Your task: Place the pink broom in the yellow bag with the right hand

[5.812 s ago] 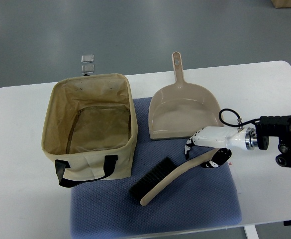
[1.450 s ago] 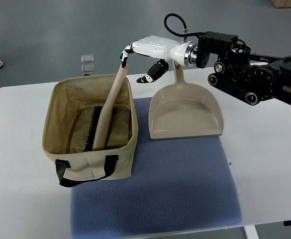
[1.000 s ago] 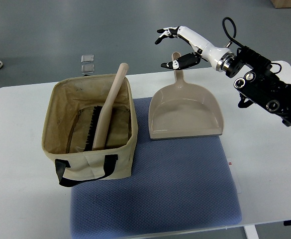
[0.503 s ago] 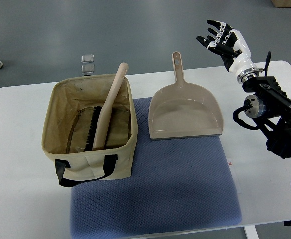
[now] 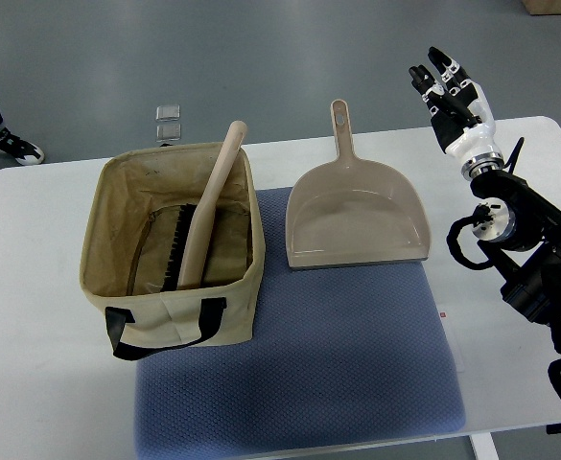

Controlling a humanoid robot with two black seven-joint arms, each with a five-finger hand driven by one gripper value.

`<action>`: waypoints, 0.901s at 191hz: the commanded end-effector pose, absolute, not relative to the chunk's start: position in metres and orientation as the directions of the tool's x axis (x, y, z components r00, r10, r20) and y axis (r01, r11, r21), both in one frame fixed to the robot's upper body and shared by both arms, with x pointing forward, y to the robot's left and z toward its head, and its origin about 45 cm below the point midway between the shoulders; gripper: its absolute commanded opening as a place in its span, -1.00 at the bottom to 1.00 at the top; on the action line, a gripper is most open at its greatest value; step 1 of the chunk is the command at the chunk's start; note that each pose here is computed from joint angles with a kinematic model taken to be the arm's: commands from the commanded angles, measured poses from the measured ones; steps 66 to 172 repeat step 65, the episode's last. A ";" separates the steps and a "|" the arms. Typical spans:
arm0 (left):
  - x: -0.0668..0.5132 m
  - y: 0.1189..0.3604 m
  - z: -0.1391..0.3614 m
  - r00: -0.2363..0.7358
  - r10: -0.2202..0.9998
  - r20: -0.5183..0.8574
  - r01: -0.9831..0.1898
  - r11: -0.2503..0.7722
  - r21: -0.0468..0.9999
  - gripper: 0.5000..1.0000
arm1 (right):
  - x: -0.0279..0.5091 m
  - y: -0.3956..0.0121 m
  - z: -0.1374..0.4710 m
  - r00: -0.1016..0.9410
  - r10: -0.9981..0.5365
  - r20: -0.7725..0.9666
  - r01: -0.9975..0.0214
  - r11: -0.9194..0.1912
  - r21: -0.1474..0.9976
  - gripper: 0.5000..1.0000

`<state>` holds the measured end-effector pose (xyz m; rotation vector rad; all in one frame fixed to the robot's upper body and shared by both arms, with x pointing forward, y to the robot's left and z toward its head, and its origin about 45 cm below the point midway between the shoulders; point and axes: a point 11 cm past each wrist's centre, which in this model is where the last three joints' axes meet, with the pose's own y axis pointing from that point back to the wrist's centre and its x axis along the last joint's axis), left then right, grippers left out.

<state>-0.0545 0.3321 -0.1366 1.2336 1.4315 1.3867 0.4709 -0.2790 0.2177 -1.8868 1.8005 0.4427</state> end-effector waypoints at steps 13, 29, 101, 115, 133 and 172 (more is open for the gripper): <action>-0.054 0.333 -0.136 -0.226 0.970 0.096 0.122 -0.069 0.990 1.00 | 0.467 -0.283 0.211 0.062 -0.830 -0.554 -0.994 0.000 -0.113 0.72; -0.053 0.332 -0.137 -0.226 0.970 0.091 0.121 -0.065 0.991 1.00 | 0.466 -0.284 0.208 0.056 -0.830 -0.555 -0.994 0.004 -0.106 0.71; -0.052 0.335 -0.136 -0.215 0.972 0.098 0.120 -0.073 0.990 1.00 | 0.463 -0.279 0.205 0.051 -0.821 -0.569 -0.992 0.024 -0.124 0.72; -0.052 0.335 -0.136 -0.215 0.972 0.098 0.120 -0.073 0.990 1.00 | 0.463 -0.279 0.205 0.051 -0.821 -0.569 -0.992 0.024 -0.124 0.72; -0.052 0.335 -0.136 -0.215 0.972 0.098 0.120 -0.073 0.990 1.00 | 0.463 -0.279 0.205 0.051 -0.821 -0.569 -0.992 0.024 -0.124 0.72; -0.052 0.335 -0.136 -0.215 0.972 0.098 0.120 -0.073 0.990 1.00 | 0.463 -0.279 0.205 0.051 -0.821 -0.569 -0.992 0.024 -0.124 0.72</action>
